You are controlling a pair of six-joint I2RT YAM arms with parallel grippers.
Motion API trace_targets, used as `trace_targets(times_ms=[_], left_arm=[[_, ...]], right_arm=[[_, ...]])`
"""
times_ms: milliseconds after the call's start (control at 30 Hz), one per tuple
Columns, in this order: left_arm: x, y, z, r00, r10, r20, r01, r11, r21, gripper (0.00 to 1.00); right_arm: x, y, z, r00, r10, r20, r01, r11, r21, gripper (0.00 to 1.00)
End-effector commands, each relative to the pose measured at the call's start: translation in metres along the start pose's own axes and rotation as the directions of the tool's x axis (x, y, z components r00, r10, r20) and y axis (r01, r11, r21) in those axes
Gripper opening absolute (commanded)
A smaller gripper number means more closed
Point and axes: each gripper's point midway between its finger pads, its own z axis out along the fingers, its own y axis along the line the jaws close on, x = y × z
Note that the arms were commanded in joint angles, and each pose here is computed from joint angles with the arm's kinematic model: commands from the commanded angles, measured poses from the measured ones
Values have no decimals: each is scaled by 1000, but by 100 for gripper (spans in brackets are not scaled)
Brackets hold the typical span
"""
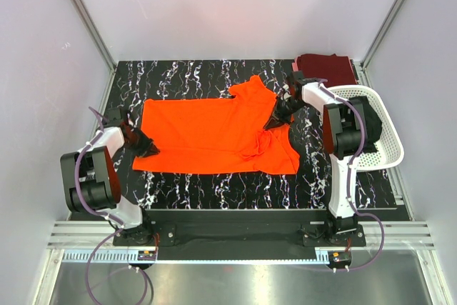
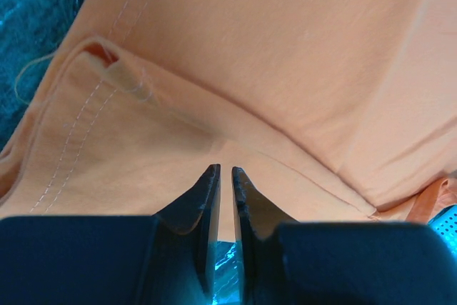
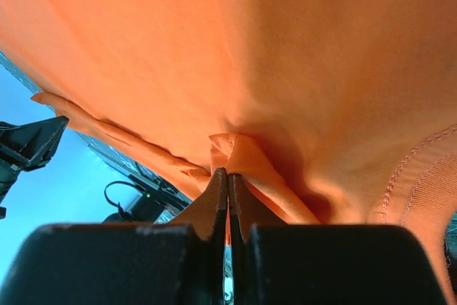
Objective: Fold and stack the t-shirts
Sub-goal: Fold the tshirt
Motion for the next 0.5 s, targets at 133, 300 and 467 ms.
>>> trace_targets(times_ms=[133,300,467], left_arm=[[-15,-14,-8,999,27,43,-29,998,51,16],[-13,-12,-6,999,23,37,-25,999,49,16],[-14,-13,-7,999,23,43,-25,998,55,16]], right_arm=[[-24,32,4,999,37,39,-33,993,-109,11],[-38,75,-10,999,26,21,-20,967,-255,37],[-25,50,-42,994,-83,74,87,995,-51,54]])
